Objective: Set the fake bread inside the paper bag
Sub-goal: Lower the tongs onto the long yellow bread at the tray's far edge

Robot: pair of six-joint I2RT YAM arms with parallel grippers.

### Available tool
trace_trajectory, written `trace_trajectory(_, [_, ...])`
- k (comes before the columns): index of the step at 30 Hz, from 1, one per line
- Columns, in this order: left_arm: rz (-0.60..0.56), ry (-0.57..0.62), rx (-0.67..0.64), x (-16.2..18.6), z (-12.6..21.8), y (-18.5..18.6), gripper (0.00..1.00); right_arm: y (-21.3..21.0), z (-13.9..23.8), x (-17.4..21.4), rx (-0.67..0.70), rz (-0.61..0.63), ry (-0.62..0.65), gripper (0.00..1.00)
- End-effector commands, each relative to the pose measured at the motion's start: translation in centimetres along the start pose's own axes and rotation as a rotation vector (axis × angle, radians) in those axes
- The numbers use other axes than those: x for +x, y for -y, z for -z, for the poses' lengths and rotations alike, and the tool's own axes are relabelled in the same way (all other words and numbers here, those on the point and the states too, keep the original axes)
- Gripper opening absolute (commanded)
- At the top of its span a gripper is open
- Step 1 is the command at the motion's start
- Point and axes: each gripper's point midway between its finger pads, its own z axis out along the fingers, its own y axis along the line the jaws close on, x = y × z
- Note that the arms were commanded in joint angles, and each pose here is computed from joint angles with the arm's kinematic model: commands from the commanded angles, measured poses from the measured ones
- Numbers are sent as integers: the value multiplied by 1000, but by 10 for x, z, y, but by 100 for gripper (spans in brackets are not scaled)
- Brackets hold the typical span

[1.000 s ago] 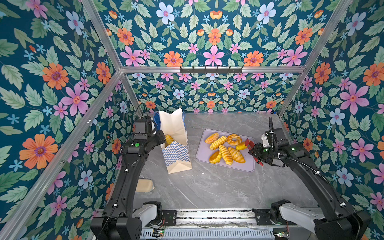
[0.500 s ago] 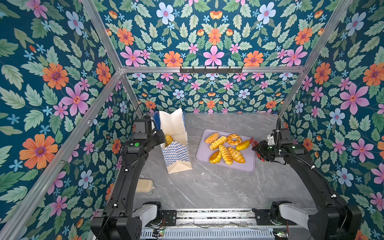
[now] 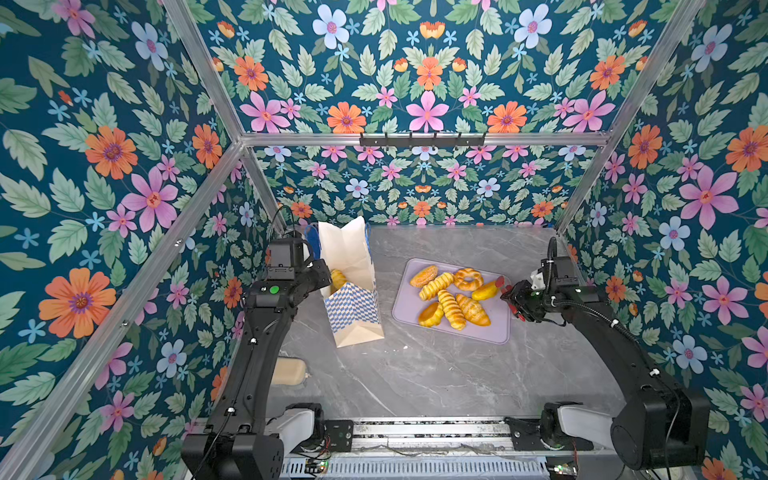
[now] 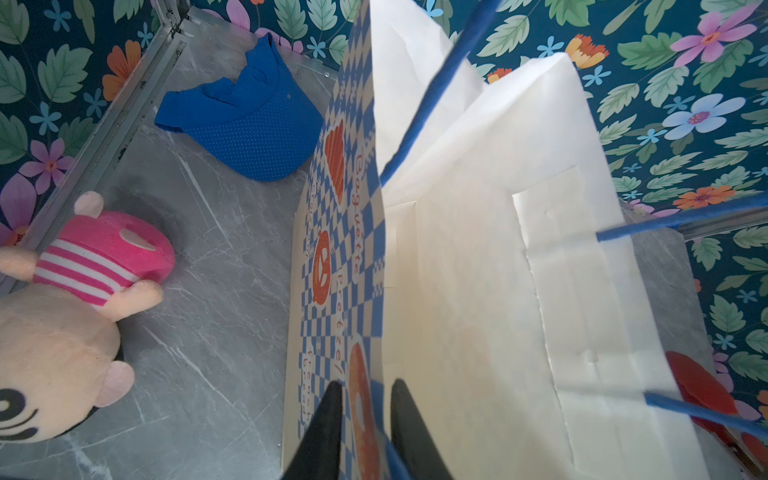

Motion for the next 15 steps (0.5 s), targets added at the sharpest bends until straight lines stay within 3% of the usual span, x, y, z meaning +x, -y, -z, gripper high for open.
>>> trace_trajectory(1, [-6,11,7,-2,0,1,24,-7,-5,-6,-29,-2,12,50])
trace_trajectory(15, [-4,6,4,-1,-1,1,24,-5,-25,-11,-33,-21,-10,51])
